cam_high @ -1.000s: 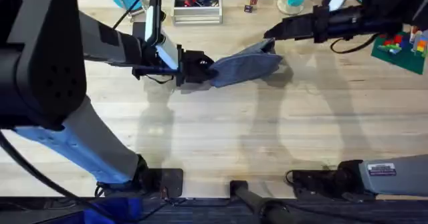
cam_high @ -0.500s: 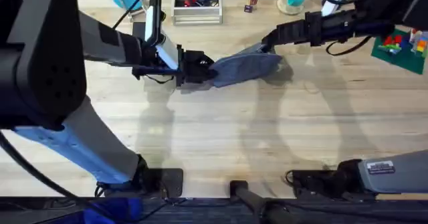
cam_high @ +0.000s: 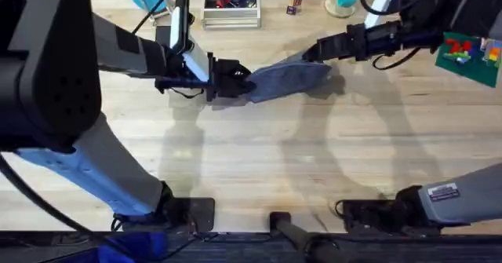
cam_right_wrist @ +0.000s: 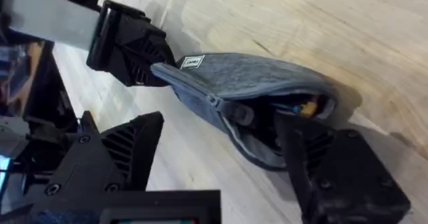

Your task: Unzip the bag, pick up the pens from the table one at a time and place them inside, then zip the bag closed.

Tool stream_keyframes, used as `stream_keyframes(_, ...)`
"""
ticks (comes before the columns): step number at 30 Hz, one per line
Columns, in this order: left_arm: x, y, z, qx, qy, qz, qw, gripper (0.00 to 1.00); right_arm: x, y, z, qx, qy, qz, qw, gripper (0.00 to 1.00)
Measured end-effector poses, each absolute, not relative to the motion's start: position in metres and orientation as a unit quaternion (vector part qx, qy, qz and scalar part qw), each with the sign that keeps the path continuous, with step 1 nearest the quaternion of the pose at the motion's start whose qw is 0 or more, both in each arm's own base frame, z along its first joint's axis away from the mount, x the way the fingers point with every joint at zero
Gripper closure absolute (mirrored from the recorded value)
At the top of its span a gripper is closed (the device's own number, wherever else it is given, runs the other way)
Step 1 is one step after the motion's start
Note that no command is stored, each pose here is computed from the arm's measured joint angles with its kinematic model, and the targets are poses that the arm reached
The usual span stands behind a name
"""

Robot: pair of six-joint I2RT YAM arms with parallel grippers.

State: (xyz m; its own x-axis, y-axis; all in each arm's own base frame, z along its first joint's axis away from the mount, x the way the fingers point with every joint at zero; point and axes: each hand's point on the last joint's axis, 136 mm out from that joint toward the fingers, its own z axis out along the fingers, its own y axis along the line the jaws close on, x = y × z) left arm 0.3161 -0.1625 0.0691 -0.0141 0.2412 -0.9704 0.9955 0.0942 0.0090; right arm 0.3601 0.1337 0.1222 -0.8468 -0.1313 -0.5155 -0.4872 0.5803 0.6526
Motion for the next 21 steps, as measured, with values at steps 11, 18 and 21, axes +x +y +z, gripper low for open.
stream_keyframes(11, 0.316, -0.163, 0.069, 0.532, 0.581, -0.412, 0.458, 0.959, 0.355, 0.160, 0.124, -0.225, 0.851, 0.424, 0.213, 0.004)
stream_keyframes(18, 0.316, -0.163, 0.069, 0.532, 0.581, -0.412, 0.458, 0.959, 0.353, 0.165, 0.117, -0.231, 0.850, 0.427, 0.204, 0.004)
stream_keyframes(21, 0.316, -0.163, 0.069, 0.532, 0.581, -0.412, 0.458, 0.959, 0.352, 0.166, 0.118, -0.233, 0.848, 0.430, 0.204, 0.004)
